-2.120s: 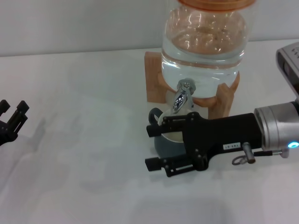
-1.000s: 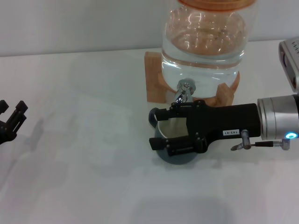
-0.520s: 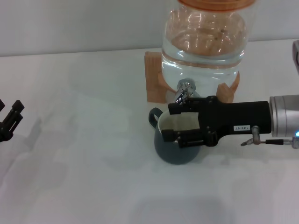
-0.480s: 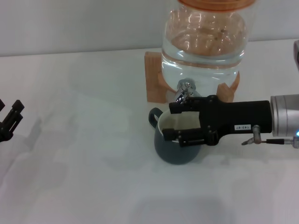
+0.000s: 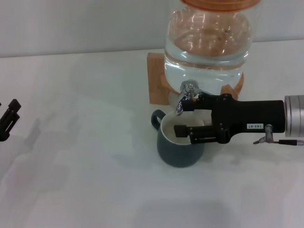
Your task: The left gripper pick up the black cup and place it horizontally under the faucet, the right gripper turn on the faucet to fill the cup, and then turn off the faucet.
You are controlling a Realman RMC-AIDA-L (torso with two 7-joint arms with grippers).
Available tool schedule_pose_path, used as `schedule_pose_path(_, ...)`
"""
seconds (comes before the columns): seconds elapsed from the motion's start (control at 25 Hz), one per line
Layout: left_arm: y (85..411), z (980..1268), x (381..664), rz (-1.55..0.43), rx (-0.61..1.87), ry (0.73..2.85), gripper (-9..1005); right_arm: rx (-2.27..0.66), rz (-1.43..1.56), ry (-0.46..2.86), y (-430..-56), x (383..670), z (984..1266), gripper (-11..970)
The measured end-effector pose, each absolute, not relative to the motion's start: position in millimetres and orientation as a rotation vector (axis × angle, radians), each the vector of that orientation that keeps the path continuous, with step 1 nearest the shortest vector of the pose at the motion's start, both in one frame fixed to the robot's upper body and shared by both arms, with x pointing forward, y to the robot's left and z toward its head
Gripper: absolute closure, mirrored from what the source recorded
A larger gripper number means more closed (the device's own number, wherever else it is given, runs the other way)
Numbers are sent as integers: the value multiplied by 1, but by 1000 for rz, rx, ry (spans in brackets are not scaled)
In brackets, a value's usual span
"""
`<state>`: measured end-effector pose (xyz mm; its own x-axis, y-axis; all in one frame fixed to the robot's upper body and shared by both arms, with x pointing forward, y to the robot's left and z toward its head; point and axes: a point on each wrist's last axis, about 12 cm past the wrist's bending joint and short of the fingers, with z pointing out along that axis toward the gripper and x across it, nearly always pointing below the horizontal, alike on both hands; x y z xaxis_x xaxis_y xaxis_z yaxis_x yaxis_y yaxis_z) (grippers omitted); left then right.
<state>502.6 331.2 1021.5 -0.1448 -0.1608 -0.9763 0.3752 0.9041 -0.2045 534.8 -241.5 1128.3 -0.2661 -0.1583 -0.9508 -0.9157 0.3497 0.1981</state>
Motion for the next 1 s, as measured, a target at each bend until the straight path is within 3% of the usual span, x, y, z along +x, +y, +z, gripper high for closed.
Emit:
schedule_pose_path(0.48,337,1025,501,-460,170,1637,430,-997,1107,1586,-257,522,1144,165)
schedule_pose_path(0.72,348,1031,500,-426,150,1613,429,-816,983,1536,-320,507,1157,165)
schedule_pose_path(0.76,348,1031,500,-426,150,1613,429,-718,884,1522,-347,501,1156,165)
schedule_pose_path(1.0,374,1046,505,-332,65,1549,429,-477,706,1417,-390,487,1143,165)
